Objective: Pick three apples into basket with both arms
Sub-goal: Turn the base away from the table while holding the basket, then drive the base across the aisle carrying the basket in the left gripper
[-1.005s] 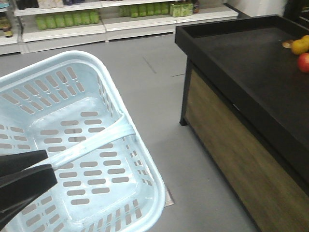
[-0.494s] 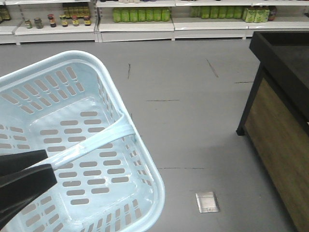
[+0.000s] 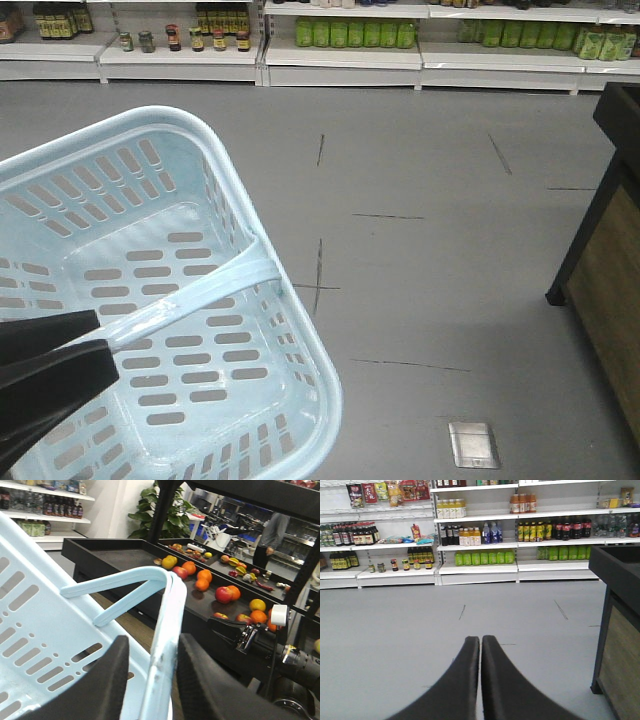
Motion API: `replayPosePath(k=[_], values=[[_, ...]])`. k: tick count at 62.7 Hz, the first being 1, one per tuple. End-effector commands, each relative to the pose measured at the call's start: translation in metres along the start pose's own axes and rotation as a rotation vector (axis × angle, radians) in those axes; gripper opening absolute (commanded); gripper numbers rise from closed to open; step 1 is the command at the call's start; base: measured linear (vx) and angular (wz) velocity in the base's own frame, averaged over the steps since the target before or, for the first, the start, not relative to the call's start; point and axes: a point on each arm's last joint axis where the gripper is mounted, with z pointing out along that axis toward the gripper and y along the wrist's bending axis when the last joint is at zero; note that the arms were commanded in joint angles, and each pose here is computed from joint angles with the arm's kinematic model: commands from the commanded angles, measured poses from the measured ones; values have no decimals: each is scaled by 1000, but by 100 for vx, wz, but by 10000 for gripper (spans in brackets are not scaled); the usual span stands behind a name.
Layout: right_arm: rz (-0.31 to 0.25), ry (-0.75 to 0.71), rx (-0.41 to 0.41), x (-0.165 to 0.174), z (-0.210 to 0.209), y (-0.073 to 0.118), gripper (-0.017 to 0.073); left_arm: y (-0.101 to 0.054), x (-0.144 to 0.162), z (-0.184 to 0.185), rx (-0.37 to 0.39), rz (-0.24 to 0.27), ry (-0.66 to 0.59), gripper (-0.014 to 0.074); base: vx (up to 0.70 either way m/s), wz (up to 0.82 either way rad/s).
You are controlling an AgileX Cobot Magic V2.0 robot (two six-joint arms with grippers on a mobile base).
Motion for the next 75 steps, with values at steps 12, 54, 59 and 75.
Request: replayPosePath(k=[12, 54, 59, 75], values=[[-7, -59, 0, -2, 1, 0, -5, -1, -9, -2, -27, 16, -34, -8, 10, 23], [-7, -59, 0, -2, 1, 0, -5, -1, -9, -2, -27, 16, -34, -7, 15, 13], [-7, -59, 0, -2, 1, 0, -5, -1, -9, -2, -27, 16, -34, -7, 19, -1], [-7, -59, 0, -2, 1, 0, -5, -1, -9, -2, -27, 16, -34, -7, 21, -4]])
